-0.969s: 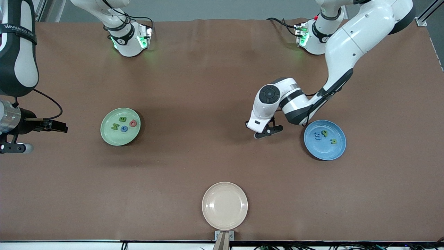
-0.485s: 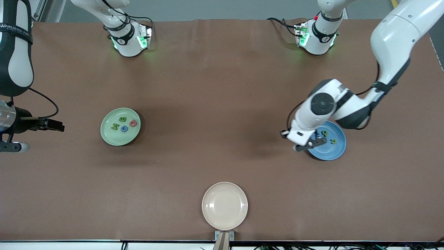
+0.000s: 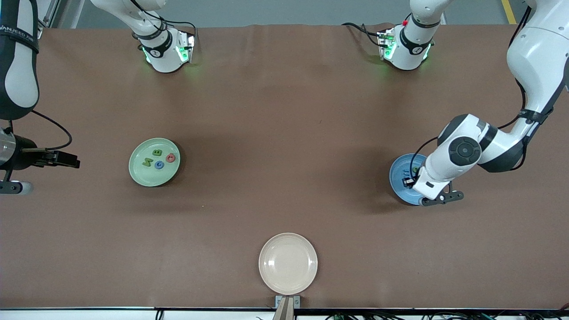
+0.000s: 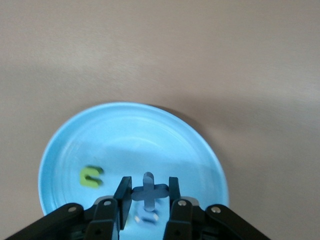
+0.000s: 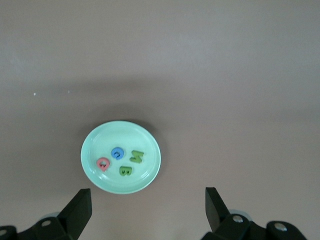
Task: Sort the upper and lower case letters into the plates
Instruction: 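Lower the blue cross onto the blue plate and open the left gripper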
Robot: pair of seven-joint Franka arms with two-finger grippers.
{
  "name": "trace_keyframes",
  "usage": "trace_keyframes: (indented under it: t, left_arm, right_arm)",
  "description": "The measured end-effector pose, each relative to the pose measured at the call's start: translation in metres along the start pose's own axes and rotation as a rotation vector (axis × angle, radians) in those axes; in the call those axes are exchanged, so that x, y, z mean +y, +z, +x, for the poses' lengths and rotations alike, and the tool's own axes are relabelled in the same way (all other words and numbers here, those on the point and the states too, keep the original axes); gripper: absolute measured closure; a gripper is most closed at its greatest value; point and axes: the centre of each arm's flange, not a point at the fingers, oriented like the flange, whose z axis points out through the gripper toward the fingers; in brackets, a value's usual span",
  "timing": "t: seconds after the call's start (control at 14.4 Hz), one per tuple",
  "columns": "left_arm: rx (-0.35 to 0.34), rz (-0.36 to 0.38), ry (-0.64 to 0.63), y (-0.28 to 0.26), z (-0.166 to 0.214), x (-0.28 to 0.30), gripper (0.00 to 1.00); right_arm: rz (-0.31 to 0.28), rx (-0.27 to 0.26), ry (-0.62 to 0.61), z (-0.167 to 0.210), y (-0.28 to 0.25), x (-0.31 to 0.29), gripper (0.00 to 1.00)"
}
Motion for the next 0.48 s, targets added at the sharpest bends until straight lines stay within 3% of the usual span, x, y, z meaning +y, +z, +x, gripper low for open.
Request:
trace_keyframes:
  t: [0.48]
  left_arm:
    - [-0.019,0.005,0.021,0.033,-0.003,-0.001,0.66]
  right_arm:
    - [0.031,0.003,0.018,-0.002,-0.005,0.007,0.0]
